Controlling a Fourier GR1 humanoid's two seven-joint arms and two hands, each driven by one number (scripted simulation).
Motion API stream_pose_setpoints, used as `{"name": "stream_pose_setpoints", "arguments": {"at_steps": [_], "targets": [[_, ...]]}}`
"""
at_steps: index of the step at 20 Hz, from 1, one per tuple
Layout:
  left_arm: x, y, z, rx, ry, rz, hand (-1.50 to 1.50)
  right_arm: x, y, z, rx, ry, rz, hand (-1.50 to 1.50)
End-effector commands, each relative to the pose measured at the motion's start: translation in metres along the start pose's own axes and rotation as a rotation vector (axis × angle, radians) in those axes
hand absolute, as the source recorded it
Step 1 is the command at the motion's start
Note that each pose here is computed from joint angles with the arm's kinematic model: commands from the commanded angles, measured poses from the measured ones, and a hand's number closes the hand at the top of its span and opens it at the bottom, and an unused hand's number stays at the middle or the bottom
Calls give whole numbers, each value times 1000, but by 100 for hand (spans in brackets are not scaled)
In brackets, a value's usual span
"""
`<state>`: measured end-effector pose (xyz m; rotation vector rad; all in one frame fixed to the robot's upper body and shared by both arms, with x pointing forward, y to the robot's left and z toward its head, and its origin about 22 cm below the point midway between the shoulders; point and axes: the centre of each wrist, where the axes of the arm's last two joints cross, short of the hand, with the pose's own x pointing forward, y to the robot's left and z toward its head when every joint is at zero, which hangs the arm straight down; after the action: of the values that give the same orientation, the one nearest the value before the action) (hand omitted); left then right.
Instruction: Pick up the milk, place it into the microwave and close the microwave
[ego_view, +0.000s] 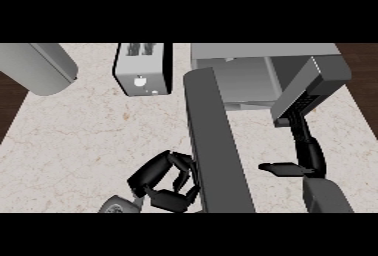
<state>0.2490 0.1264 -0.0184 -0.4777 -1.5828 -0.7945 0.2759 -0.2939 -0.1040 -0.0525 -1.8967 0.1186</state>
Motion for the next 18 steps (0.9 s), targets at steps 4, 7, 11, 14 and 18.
{"name": "stream_pose_setpoints", "arguments": {"at_steps": [4, 7, 11, 14, 18], "targets": [[-17, -39, -24, -154, 8, 14, 150, 37, -8, 41, -31, -32, -18, -150], [-18, -74, -29, -171, 18, -31, 150, 62, -35, 46, -17, -57, -3, -150], [-14, -89, -47, -146, 33, -72, 150, 87, -49, 41, -31, -103, -31, -150], [-13, -104, -49, -91, 37, -53, 150, 92, -47, 47, 9, -90, -89, -150], [-6, -95, -62, 42, 11, -36, 150, 120, -62, 30, 81, -134, -92, -150]]}}
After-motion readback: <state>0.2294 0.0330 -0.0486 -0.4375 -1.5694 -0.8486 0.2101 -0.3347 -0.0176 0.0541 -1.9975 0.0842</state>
